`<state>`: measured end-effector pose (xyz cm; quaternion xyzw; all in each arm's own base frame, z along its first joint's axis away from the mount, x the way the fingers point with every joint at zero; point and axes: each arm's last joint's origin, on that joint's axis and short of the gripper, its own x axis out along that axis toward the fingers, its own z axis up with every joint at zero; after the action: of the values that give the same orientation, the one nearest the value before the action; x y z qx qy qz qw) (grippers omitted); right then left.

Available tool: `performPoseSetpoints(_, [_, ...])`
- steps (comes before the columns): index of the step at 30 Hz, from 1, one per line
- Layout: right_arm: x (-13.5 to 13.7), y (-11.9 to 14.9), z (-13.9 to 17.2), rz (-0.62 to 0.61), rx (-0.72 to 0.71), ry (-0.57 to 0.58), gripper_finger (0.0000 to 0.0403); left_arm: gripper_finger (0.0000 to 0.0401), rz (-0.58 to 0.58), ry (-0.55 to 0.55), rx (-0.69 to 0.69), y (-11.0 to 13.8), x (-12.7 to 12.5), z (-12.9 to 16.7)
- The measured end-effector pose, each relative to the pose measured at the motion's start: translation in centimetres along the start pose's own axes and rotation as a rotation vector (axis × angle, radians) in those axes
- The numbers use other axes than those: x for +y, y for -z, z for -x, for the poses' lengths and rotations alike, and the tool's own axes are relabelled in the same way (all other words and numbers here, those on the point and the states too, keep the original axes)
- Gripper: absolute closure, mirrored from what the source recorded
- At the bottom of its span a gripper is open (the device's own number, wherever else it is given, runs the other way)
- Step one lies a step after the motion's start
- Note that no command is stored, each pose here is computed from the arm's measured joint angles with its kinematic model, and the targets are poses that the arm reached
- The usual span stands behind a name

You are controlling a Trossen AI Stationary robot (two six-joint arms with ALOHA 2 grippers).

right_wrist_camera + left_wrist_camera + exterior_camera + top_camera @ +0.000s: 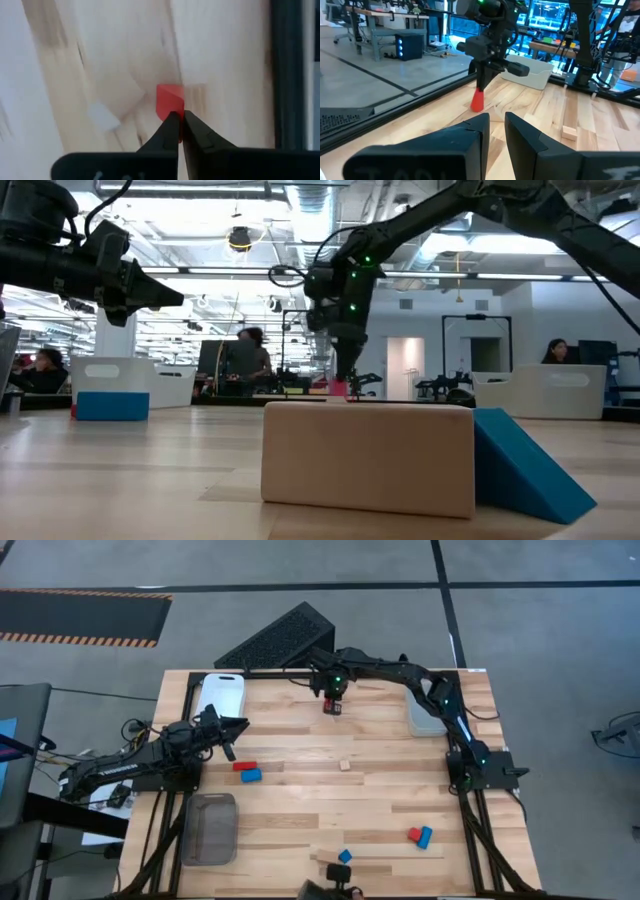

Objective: Sort & place blocks by color
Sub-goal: Put the top red block into the white bin

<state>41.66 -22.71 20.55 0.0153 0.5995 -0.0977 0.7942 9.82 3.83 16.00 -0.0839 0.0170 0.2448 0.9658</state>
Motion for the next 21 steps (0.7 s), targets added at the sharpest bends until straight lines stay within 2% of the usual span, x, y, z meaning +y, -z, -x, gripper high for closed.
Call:
performPoseSetpoints(5, [1.3,-3.2,3.7,-0.119,-0.227,-0.007,0.0398,0.0351,-0.002,-0.004,0.016,-0.2,0.0,0.1])
performPoseSetpoints(9, [3.6,-5.7,4.6,-0.131,-0.414,-0.009,0.0395,0.0351,-0.041,0.002,0.061,-2.1,-0.5,0.8])
performPoseSetpoints(12, [5.4,-8.0,5.0,-0.147,-0.621,-0.016,0.0399,0.0353,-0.078,-0.025,0.077,-3.4,-0.7,1.5])
performPoseSetpoints(17, [8.1,-11.3,3.9,-0.211,-0.950,-0.077,0.0400,0.0378,-0.117,-0.129,0.033,-3.9,-0.8,2.1])
performPoseSetpoints(21, [9.4,-12.5,1.1,-0.297,-1.074,-0.147,0.0401,0.0399,-0.125,-0.215,0.003,-4.1,-0.6,2.4])
